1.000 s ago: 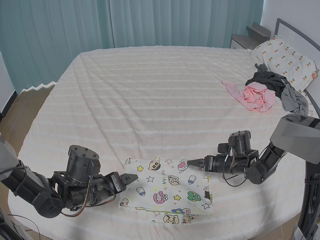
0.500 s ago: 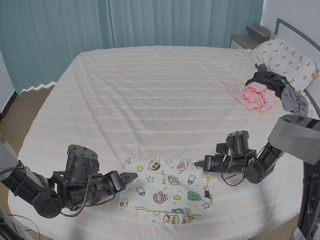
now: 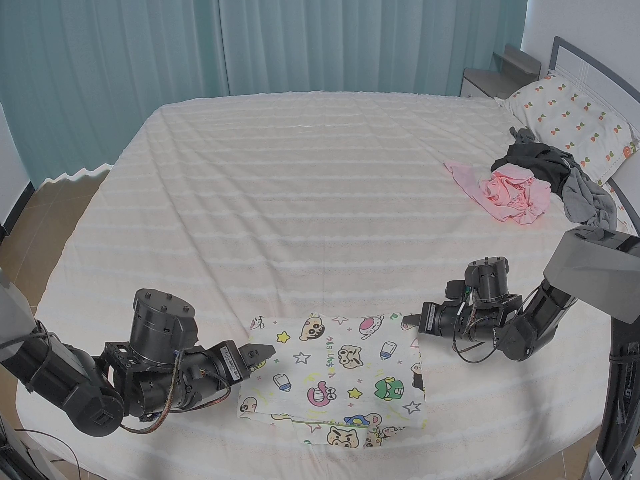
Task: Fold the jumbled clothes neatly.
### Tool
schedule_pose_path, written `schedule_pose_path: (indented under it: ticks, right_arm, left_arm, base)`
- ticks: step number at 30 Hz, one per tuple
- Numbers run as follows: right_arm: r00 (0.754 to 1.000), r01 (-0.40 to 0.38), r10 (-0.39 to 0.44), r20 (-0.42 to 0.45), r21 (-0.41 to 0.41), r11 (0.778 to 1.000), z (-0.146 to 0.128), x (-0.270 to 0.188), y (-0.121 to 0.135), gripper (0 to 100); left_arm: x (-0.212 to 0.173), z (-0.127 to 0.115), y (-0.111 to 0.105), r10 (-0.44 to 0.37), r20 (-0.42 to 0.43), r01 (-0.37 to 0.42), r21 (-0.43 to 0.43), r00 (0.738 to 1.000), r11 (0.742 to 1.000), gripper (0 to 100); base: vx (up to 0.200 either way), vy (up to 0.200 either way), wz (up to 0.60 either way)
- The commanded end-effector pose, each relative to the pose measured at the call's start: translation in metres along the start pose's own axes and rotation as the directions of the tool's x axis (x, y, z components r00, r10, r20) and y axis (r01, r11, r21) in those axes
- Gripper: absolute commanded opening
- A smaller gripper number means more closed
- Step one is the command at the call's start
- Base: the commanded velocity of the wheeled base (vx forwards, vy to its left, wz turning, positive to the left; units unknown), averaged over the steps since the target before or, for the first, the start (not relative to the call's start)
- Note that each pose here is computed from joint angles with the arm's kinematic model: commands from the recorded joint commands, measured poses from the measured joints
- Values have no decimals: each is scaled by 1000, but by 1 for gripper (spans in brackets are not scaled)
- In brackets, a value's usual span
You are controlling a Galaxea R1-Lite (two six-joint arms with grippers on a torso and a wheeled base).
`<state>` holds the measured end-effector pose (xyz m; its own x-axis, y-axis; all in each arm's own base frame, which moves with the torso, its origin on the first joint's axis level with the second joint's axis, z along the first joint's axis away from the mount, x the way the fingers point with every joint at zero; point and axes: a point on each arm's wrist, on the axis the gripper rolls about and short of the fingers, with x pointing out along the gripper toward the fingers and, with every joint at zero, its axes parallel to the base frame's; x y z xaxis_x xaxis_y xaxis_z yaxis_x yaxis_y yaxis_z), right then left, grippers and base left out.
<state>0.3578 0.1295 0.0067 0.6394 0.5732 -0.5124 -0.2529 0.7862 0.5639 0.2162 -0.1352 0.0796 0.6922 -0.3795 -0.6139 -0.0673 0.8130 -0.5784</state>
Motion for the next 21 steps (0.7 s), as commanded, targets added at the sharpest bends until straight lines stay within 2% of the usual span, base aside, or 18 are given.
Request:
schedule_pose_path:
  ticks: [1,9,10,16,18,21]
  right_arm:
    - [1000,7,-7,11,4,1000,2,-3,-2,0]
    - [1000,9,-9,13,6,1000,3,-2,-4,0]
    - [1000,5,-5,14,4,1000,3,-1,-3,100]
    - [1000,13,-13,14,7,1000,3,-13,-1,100]
    - [999,36,-36,10,21,999,0,-28,-6,100]
    - [999,48,-48,-11,26,998,-6,-39,-6,100]
  left_arm:
    - [0,0,0,1,0,-1,0,1000,1000,100]
    - [1,-1,1,4,-3,-4,0,1000,1000,100]
    - [1,-1,1,4,-3,-4,0,1000,1000,100]
    - [2,5,5,14,9,-14,-17,1000,1000,100]
    - [3,24,16,17,36,-15,-59,999,998,100]
    - [3,37,26,-30,2,30,-40,1000,999,100]
  base:
    - [0,0,0]
    - [0,0,0]
    - [0,0,0]
    - [0,0,0]
    - [0,0,0]
    - [0,0,0]
